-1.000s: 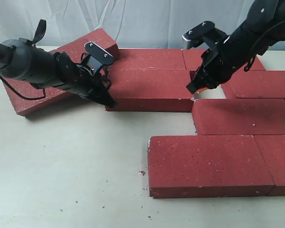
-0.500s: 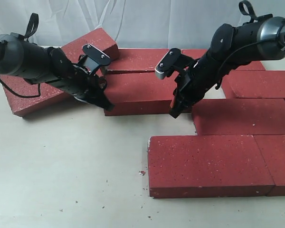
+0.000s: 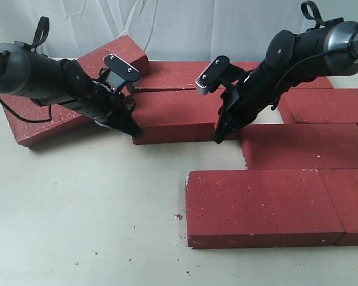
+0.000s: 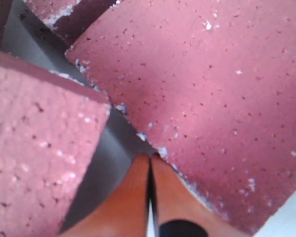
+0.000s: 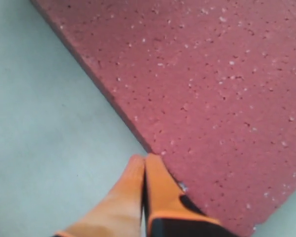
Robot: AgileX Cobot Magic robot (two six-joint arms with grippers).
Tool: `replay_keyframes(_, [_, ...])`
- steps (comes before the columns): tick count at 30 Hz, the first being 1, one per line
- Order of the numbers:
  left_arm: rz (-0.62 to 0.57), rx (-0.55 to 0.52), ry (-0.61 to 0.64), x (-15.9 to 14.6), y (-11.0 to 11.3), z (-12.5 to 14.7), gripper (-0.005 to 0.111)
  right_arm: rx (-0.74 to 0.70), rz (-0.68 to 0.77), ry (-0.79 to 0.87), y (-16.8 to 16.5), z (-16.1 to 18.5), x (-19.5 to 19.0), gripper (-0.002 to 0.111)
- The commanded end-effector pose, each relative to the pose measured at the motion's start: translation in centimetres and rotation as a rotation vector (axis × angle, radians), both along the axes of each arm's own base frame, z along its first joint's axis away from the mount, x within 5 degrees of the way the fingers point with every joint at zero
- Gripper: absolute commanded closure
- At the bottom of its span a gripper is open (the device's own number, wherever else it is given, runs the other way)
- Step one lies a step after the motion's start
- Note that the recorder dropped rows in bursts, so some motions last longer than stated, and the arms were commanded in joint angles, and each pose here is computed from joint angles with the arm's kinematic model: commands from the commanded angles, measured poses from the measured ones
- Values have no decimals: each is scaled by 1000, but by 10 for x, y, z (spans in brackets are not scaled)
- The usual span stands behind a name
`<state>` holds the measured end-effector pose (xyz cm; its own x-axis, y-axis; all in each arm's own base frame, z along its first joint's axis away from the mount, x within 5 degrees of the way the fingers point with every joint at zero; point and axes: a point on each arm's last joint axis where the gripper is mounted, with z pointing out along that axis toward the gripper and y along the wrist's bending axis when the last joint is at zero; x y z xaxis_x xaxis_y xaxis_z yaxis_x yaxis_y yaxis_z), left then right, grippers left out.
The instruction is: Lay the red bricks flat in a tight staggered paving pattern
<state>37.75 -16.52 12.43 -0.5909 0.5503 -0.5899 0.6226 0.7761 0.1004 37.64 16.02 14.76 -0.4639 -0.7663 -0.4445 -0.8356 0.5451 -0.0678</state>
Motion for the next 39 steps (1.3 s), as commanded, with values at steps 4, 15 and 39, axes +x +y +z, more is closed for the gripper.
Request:
replay_keyframes(4, [10,-17,-18,0,-3,5,107,35,19,12,-3,43,-14,109])
replay_keyframes(15, [58,-34,-57,6,-3,1,107,25,-291,-37,-54,36,12,109])
replay_keyframes(39, [24,-26,-161,2,-27,1,107,122,-336,-14,-45,46,10,109])
